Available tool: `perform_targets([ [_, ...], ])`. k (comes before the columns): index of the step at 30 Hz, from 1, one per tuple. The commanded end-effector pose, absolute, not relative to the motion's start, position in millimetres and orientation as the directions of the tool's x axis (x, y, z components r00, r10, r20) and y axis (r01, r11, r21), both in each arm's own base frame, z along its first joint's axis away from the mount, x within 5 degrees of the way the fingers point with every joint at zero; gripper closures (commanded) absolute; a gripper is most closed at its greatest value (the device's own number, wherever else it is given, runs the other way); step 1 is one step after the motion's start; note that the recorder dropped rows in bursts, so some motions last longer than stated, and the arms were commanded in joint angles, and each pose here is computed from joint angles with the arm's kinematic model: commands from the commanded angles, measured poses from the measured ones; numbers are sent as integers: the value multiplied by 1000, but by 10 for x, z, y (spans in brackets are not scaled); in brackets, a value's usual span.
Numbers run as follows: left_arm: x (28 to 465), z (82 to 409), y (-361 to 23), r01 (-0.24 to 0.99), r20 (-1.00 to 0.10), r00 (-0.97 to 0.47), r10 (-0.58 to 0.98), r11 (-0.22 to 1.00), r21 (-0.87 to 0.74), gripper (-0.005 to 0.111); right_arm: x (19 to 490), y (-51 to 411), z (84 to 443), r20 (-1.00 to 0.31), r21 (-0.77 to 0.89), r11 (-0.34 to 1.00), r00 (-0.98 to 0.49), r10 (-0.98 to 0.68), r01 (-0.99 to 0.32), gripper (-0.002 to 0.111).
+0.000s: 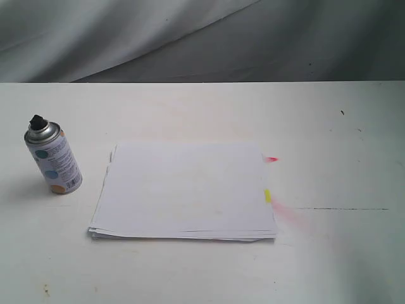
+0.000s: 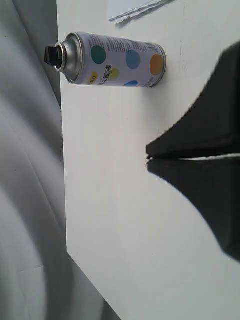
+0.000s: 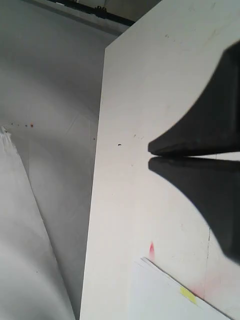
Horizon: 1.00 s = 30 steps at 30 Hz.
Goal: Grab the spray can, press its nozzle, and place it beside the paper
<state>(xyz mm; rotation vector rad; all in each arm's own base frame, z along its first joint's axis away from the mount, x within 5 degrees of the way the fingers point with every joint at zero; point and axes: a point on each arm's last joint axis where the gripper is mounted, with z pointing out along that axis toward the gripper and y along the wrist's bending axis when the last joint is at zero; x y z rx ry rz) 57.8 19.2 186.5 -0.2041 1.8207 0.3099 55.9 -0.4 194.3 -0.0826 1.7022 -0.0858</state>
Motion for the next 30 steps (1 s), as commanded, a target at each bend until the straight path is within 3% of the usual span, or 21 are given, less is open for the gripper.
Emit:
perform_targets([
  [1, 578, 1865, 195, -305, -967, -255, 19, 947, 99, 107, 556, -7, 1929, -986, -100, 995, -137, -99, 2, 108],
  [18, 580, 1871, 194, -309, -970, -242, 4, 948, 81, 107, 556, -7, 1929, -986, -100, 995, -137, -99, 2, 108],
  [22, 599, 1977, 195, -334, -981, -53, -186, 929, -158, 107, 556, -7, 1929, -986, -100, 995, -137, -99, 2, 108],
  [26, 590, 2120, 235, -339, -960, 140, -240, 900, -275, 107, 556, -7, 1929, -986, -100, 995, -137, -99, 2, 108],
  [30, 582, 2155, 249, -335, -942, 197, -271, 885, -324, 107, 556, -7, 1929, -986, -100, 995, -137, -99, 2, 108],
])
